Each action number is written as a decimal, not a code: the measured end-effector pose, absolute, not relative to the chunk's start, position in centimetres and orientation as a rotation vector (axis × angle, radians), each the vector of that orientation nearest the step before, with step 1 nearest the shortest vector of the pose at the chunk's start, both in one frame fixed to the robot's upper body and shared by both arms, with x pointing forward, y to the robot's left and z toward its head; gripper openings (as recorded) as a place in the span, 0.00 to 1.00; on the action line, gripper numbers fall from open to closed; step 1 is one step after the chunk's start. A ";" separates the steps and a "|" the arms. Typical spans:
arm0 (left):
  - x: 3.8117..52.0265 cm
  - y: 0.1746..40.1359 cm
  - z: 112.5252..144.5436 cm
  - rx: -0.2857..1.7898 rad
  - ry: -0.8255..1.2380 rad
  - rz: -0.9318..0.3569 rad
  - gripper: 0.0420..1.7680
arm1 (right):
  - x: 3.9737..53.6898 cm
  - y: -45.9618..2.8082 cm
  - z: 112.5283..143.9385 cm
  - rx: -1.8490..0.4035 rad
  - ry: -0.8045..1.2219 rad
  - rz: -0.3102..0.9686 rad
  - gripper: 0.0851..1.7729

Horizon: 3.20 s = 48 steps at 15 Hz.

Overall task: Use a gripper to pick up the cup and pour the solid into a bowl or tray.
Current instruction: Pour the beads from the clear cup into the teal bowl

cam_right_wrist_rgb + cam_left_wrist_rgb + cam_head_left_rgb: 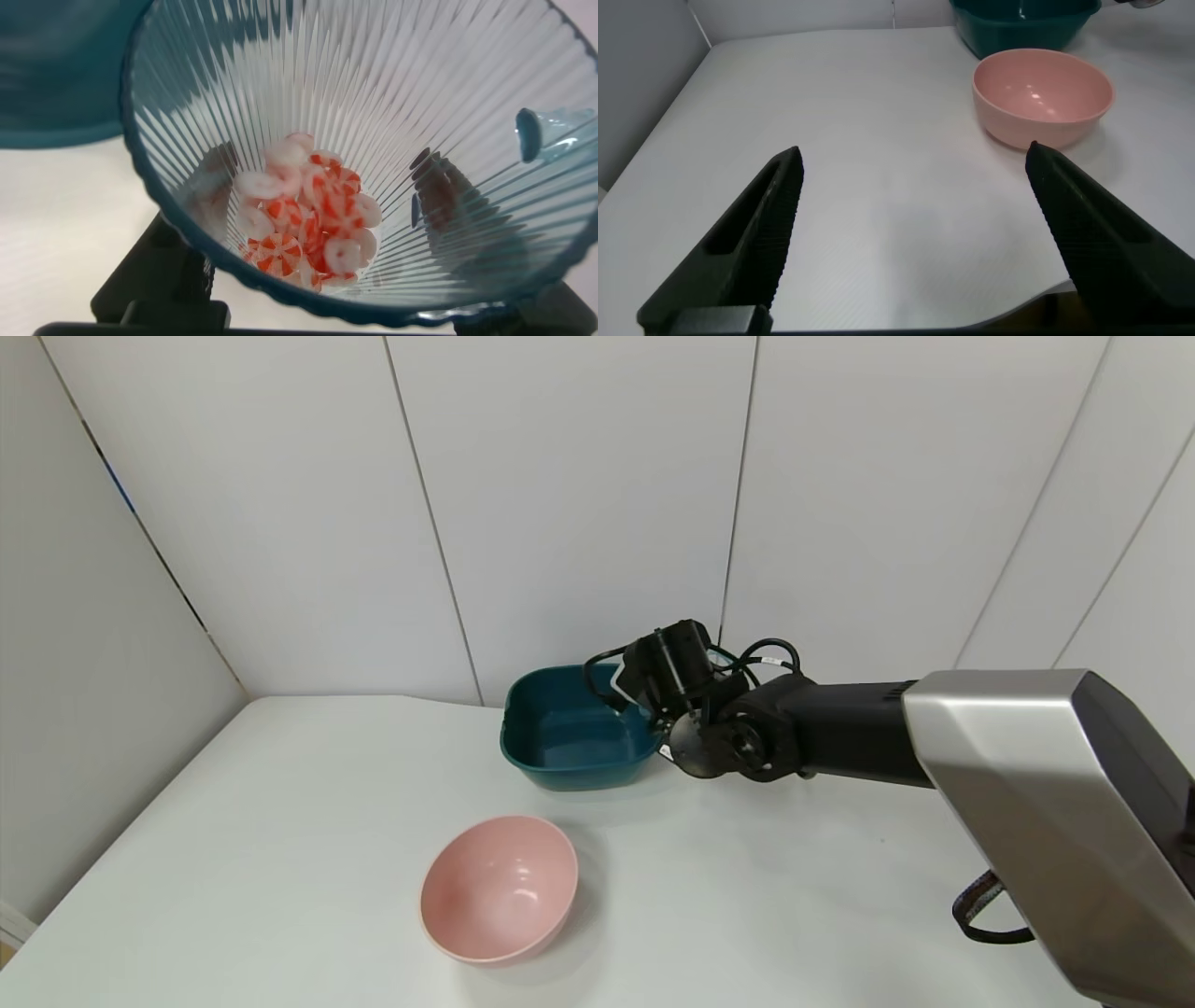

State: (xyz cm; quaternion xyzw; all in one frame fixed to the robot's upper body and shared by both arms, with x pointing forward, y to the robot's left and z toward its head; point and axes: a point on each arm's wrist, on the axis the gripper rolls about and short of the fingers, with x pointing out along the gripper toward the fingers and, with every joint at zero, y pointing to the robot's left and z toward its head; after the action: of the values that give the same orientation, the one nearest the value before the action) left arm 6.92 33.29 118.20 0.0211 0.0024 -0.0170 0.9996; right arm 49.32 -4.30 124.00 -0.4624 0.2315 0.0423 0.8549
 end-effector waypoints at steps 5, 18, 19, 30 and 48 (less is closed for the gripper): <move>6.9 33.3 118.2 0.042 0.005 -0.034 0.97 | 49.3 -3.7 124.0 -1.124 0.460 0.049 0.74; 6.9 33.3 118.2 0.042 0.004 -0.033 0.97 | 51.8 -2.4 123.3 -1.475 0.268 -0.101 0.74; 6.9 33.3 118.2 0.042 0.004 -0.034 0.97 | 51.7 -2.2 123.1 -1.502 0.270 -0.095 0.74; 6.9 33.3 118.2 0.043 0.005 -0.034 0.97 | 50.9 -0.3 123.0 -1.701 0.265 -0.201 0.74; 6.9 33.3 118.2 0.043 0.004 -0.034 0.97 | 50.5 0.8 122.6 -2.019 0.228 -0.291 0.74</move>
State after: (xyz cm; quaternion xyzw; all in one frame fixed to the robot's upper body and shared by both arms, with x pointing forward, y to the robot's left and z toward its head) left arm 6.92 33.29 118.21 0.0213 0.0022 -0.0168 0.9996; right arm 50.51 0.78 122.62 -0.8415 0.0948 -0.1214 0.5179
